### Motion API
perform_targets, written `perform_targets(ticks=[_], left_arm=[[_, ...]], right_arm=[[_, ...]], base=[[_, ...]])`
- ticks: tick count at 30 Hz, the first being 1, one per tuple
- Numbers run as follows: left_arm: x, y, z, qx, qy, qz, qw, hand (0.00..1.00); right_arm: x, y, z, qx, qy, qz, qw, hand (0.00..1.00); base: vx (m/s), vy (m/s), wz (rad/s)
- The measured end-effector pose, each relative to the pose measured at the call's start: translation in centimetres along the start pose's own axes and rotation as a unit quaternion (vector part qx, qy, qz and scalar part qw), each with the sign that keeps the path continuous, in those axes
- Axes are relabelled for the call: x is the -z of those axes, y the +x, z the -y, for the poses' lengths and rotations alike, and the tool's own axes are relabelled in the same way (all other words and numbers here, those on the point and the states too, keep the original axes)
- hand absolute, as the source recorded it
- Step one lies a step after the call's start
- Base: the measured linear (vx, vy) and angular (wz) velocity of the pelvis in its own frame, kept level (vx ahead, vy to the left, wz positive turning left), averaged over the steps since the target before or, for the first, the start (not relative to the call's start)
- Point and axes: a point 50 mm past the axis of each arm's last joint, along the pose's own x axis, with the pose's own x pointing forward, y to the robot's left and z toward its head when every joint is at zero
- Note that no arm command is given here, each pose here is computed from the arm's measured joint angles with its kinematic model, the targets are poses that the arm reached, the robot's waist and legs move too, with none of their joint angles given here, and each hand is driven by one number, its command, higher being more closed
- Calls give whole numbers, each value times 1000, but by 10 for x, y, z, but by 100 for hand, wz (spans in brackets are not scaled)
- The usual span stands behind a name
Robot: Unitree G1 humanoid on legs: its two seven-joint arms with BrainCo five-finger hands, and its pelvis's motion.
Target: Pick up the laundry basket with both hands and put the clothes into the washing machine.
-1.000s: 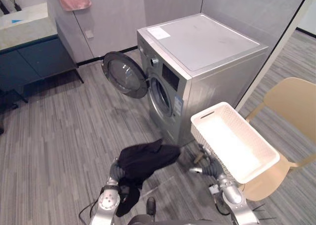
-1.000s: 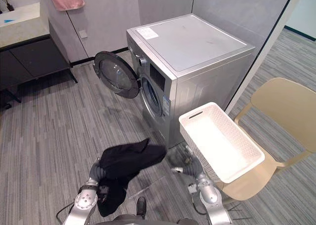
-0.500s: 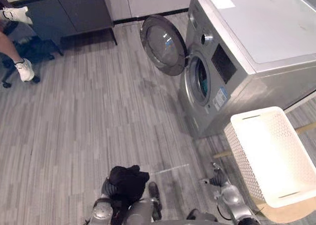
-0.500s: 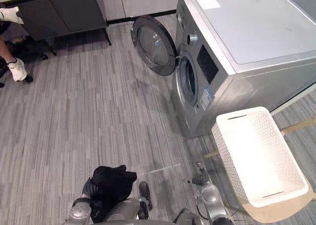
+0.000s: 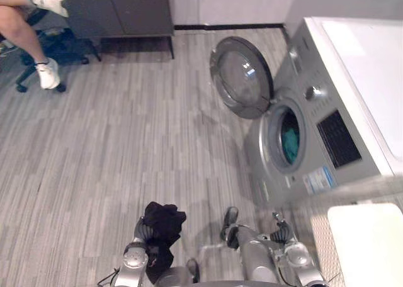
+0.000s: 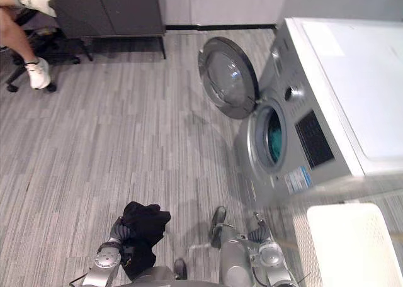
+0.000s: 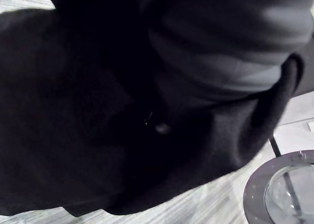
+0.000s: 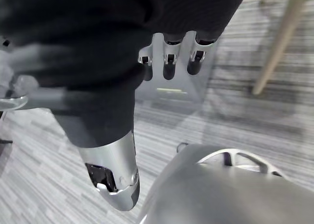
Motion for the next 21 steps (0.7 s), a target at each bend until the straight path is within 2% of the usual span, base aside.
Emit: perform_targets(ticks=[4, 10, 15, 19, 21], left_arm=[[13, -9, 5, 11, -6, -20, 1000, 100], [-4, -4, 19, 28, -22, 9, 999, 100], [-8, -1, 29, 37, -32, 7, 999, 100], [-2, -2, 44, 62, -22, -14, 998, 100], [-4, 1, 36, 59, -4, -8, 998, 100]], right_arm=[[-26, 7, 1, -1, -8, 46, 999, 0], [-37, 10, 0, 8, 6, 59, 998, 0], [-40, 14, 0, 18, 8, 54, 998, 0], [-35, 13, 0, 21, -4, 44, 999, 0], [-28, 9, -11, 11, -2, 35, 999, 0]], base=[[580, -197, -70], [453, -4, -112], [287, 211, -107], [228, 405, -142], [154, 384, -87]])
